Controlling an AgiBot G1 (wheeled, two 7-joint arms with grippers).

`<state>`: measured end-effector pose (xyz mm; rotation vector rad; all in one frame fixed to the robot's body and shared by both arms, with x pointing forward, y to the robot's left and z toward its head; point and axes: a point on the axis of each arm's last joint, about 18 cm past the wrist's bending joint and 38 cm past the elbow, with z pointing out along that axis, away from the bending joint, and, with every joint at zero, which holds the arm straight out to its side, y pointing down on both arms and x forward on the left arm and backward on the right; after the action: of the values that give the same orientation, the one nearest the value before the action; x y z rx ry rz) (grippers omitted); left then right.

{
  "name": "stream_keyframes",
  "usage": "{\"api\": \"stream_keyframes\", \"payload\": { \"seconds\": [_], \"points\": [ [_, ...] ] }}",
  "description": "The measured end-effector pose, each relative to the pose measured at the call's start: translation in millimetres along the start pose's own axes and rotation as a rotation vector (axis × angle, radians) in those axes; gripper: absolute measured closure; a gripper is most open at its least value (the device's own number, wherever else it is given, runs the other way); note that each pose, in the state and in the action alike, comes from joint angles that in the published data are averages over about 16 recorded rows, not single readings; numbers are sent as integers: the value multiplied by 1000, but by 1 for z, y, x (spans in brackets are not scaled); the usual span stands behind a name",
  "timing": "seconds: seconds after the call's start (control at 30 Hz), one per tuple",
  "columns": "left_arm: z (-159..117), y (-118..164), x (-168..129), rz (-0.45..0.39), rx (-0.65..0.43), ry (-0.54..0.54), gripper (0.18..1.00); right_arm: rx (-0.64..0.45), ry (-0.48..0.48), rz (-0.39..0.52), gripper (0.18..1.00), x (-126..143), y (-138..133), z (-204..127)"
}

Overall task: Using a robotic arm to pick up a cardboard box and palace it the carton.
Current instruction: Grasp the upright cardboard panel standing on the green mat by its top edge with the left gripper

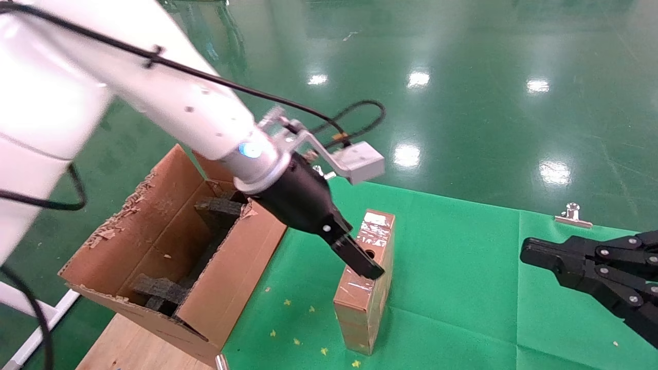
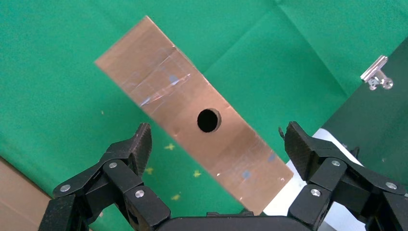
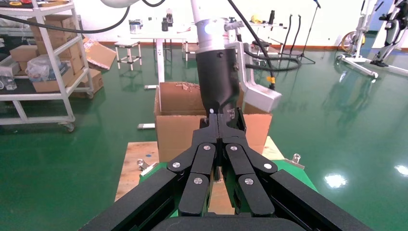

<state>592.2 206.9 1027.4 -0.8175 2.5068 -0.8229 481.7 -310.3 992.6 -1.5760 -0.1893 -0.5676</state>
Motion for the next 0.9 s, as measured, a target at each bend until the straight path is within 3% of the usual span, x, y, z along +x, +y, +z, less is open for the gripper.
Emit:
{"api": "stream_keyframes", "payload": {
  "seconds": [0.47, 0.9],
  "points": [
    [34, -22, 10, 4, -146, -47, 183, 0, 0, 0, 988, 0, 0, 0],
    [51, -28, 4, -5, -192, -70, 183, 0, 0, 0, 988, 0, 0, 0]
  ]
}}
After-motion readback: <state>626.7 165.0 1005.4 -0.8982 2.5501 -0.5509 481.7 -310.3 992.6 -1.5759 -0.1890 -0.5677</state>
